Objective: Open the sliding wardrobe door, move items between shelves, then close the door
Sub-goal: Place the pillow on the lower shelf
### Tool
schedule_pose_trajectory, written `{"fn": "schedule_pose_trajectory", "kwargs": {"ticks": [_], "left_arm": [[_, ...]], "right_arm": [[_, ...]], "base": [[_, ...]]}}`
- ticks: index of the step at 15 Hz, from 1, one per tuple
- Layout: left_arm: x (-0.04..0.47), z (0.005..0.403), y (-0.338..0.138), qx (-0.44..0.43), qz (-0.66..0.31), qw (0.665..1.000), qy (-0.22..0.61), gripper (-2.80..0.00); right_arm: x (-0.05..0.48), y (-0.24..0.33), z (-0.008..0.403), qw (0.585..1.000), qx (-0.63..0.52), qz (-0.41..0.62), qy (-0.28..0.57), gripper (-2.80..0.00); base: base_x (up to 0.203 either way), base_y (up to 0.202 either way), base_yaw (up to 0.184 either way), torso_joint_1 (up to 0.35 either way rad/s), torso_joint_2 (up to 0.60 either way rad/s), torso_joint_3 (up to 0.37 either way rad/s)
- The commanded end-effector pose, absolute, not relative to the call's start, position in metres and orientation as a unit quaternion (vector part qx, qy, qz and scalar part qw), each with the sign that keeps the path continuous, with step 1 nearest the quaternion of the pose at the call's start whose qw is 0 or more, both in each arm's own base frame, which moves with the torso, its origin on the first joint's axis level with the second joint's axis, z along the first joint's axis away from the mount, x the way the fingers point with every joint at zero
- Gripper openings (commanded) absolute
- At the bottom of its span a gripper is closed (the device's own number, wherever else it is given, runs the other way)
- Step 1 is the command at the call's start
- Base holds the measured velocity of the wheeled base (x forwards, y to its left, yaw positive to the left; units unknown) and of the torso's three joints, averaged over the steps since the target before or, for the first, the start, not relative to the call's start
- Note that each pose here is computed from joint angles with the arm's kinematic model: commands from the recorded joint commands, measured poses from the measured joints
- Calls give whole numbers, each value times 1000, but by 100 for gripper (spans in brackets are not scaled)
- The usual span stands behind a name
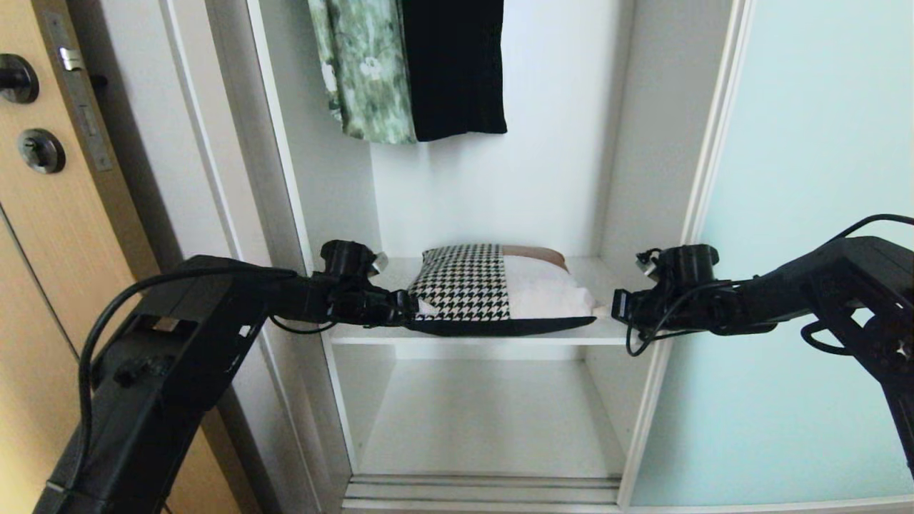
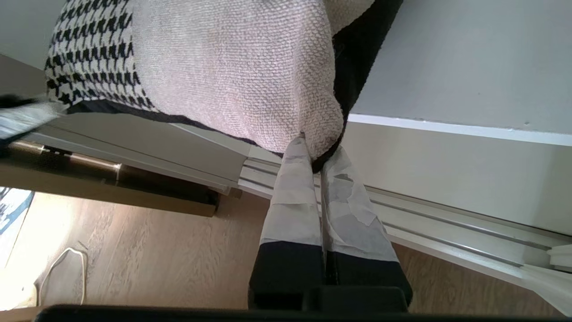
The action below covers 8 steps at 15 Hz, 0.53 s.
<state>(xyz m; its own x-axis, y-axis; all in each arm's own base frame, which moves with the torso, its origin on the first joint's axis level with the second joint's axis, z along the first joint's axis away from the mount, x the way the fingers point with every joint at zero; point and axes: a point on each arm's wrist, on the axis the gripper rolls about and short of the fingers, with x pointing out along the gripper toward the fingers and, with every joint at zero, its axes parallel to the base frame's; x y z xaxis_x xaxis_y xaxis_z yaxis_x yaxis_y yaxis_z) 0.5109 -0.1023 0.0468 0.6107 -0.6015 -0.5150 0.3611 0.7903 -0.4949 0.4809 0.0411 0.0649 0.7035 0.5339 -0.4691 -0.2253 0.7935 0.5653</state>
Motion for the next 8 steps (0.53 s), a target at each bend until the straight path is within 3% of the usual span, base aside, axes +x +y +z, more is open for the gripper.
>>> {"fn": "schedule_pose_trajectory", "kwargs": {"ticks": [1, 5, 6, 7, 8], "left_arm": [[514, 40, -108, -173, -288, 877, 342, 0], [515, 42, -108, -171, -288, 883, 330, 0], [516, 42, -108, -171, -285, 884, 328, -219], [517, 42, -108, -167, -277, 890, 322, -280], [519, 41, -107, -162, -261, 899, 311, -280]], "right_arm": [[481, 41, 64, 889, 242, 217, 322, -280], [481, 42, 60, 888, 243, 216, 326, -280], [482, 42, 58, 887, 243, 216, 327, -280], [482, 42, 58, 887, 243, 215, 328, -280], [482, 42, 58, 887, 243, 215, 328, -280]], "base": [[0, 0, 0, 0, 0, 0], [0, 0, 0, 0, 0, 0], [0, 0, 0, 0, 0, 0], [0, 0, 0, 0, 0, 0], [0, 0, 0, 0, 0, 0]]}}
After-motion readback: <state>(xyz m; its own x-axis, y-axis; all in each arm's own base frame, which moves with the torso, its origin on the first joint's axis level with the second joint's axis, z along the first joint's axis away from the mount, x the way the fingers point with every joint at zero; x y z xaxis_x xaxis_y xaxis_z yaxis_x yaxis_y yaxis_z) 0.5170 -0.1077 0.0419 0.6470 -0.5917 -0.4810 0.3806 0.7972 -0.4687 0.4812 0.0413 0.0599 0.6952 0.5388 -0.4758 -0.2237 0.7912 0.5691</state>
